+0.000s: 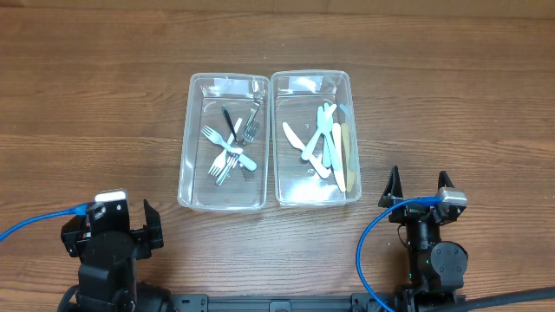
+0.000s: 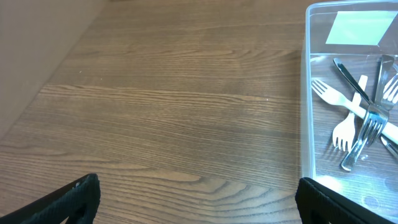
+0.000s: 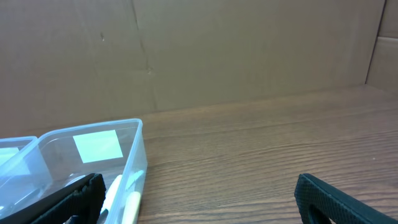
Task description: Pack container
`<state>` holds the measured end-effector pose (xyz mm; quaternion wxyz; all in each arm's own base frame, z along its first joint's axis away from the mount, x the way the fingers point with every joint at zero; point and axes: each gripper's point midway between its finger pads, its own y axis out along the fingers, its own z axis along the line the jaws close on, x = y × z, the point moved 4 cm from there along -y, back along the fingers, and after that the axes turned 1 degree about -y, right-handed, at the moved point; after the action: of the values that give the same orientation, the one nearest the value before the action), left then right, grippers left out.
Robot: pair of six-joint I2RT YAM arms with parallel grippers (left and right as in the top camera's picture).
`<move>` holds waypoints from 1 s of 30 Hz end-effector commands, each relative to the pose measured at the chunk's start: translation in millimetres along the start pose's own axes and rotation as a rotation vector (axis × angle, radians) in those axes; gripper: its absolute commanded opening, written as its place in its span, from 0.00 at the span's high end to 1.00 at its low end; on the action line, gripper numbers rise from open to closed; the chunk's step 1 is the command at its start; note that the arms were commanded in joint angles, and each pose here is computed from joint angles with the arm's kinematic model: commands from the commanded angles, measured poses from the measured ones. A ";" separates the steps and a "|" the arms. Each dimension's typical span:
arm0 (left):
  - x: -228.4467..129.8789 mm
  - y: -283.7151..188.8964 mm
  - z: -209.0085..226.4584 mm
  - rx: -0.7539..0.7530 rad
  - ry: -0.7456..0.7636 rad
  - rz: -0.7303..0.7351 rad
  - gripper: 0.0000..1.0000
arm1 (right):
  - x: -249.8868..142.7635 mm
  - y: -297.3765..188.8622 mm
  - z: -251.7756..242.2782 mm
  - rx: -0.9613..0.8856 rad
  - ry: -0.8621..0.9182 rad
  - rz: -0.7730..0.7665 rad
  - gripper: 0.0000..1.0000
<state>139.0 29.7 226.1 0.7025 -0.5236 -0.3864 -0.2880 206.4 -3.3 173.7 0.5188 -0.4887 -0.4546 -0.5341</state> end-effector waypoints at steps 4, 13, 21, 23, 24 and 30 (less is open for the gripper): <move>1.1 -0.3 1.1 0.008 -0.014 -0.009 0.00 | -0.5 -0.1 -1.0 -0.004 -0.003 -0.010 0.00; -5.8 -0.3 -32.2 -0.267 -0.020 -0.052 0.00 | -0.5 -0.1 -1.0 -0.004 -0.003 -0.010 0.00; 4.7 41.7 -58.2 -0.345 -0.030 -0.469 0.00 | -0.5 -0.1 -1.0 -0.004 -0.003 -0.010 0.00; 5.1 49.8 -62.5 -0.352 -0.040 -0.530 0.00 | -0.5 -0.1 -1.0 -0.004 -0.003 -0.010 0.00; 4.4 54.6 -64.3 -0.351 -0.047 -0.565 0.00 | -0.5 -0.1 -1.0 -0.004 -0.003 -0.010 0.00; -21.7 74.6 -72.8 -0.355 0.022 -0.499 0.00 | -0.5 -0.1 -1.0 -0.004 -0.003 -0.010 0.00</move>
<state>206.2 -16.3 164.1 0.5032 -0.5241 -0.4610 -0.5095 206.4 -3.5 173.9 0.5183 -0.4887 -0.4548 -0.5345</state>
